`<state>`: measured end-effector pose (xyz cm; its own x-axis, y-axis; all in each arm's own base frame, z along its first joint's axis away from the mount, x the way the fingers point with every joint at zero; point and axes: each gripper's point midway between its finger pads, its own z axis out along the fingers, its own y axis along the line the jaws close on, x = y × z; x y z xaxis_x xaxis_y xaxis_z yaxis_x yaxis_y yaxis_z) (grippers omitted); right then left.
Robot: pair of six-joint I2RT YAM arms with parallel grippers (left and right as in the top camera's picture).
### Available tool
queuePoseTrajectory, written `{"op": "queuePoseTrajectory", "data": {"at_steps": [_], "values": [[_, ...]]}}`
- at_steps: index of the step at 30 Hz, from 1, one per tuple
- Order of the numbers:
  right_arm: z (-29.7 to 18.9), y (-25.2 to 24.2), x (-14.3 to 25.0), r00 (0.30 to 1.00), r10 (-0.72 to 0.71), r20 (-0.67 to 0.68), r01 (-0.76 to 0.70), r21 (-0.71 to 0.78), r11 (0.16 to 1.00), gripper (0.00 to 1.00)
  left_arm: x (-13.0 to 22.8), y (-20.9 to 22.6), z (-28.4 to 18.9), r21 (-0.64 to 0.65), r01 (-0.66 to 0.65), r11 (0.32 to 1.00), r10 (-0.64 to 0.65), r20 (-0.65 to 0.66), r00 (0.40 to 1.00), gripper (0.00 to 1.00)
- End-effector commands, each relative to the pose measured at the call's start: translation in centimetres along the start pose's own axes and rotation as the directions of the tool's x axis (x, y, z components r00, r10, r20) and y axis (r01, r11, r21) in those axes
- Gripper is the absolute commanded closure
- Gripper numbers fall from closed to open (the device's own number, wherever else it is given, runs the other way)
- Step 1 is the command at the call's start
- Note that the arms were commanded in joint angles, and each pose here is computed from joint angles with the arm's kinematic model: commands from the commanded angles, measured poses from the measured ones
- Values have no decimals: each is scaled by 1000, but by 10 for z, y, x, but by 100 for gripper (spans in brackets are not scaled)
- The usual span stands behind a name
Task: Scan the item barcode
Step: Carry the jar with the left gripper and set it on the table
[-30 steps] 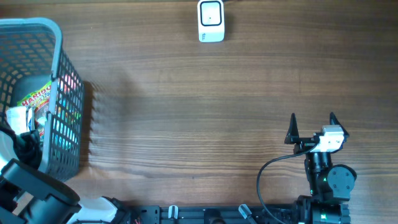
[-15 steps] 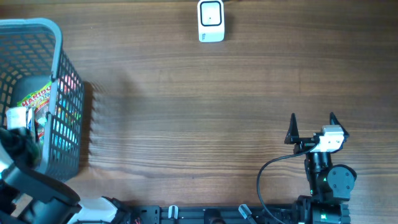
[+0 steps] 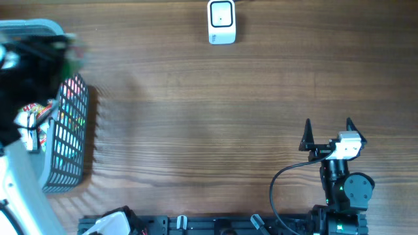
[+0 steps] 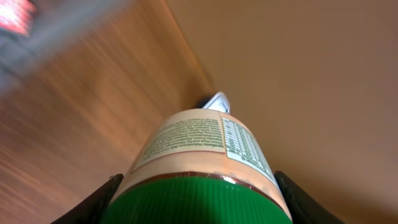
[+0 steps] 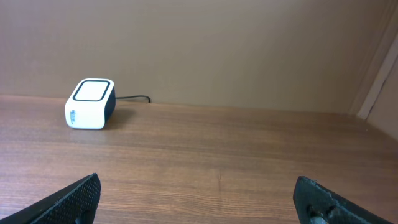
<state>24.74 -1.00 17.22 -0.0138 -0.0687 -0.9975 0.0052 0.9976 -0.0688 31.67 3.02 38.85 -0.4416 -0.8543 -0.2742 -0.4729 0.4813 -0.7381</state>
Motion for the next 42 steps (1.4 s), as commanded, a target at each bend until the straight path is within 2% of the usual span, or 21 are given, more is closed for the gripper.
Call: {"op": "queuePoseTrajectory", "data": {"at_steps": [1,5,6,9,15,20,24,25,27,30,32,33,34,35,38,40,42], "values": [[0,4,-1,1000,-9,7,9,-20,1000,0,59,-12,32,-127,-233,964,224,-84,971,43],[0,4,-1,1000,-9,7,9,-20,1000,0,130,3,82,-313,-500,807,441,-243,864,43],[0,4,-1,1000,-9,7,10,-20,1000,0,151,9,98,-341,-532,775,455,-283,844,43],[0,4,-1,1000,-9,7,9,-20,1000,0,199,24,137,-376,-549,746,426,-363,829,42],[0,4,-1,1000,-9,7,9,-20,1000,0,298,77,217,-531,-458,713,271,-394,878,41],[0,4,-1,1000,-9,7,9,-20,1000,0,331,103,250,-662,-216,717,66,-245,967,35],[0,4,-1,1000,-9,7,9,-20,1000,0,352,115,263,-690,-173,702,-24,-265,964,32],[0,4,-1,1000,-9,7,9,-20,1000,0,352,115,263,-690,-173,703,-24,-266,964,0],[0,4,-1,1000,-9,7,9,-20,1000,0,349,108,260,-663,-216,717,11,-299,954,0],[0,4,-1,1000,-9,7,9,-20,1000,0,330,69,239,-577,-260,774,75,-325,943,0],[0,4,-1,1000,-9,7,9,-20,1000,0,298,28,216,-487,-307,817,167,-309,936,0],[0,4,-1,1000,-9,7,9,-20,1000,0,260,-2,189,-434,-337,835,245,-255,935,0],[0,4,-1,1000,-9,7,9,-20,1000,0,234,-18,170,-411,-354,840,291,-209,933,0],[0,4,-1,1000,-9,7,9,-20,1000,0,192,-36,140,-392,-368,843,346,-128,929,0],[0,4,-1,1000,-9,7,9,-20,1000,0,72,-42,57,-411,-217,886,307,168,937,0],[0,4,-1,1000,-9,7,9,-20,1000,0,20,-17,20,-431,-78,899,216,282,935,0],[0,4,-1,1000,-9,7,9,-20,1000,0,-25,27,-19,-483,107,869,109,397,911,0]]}}
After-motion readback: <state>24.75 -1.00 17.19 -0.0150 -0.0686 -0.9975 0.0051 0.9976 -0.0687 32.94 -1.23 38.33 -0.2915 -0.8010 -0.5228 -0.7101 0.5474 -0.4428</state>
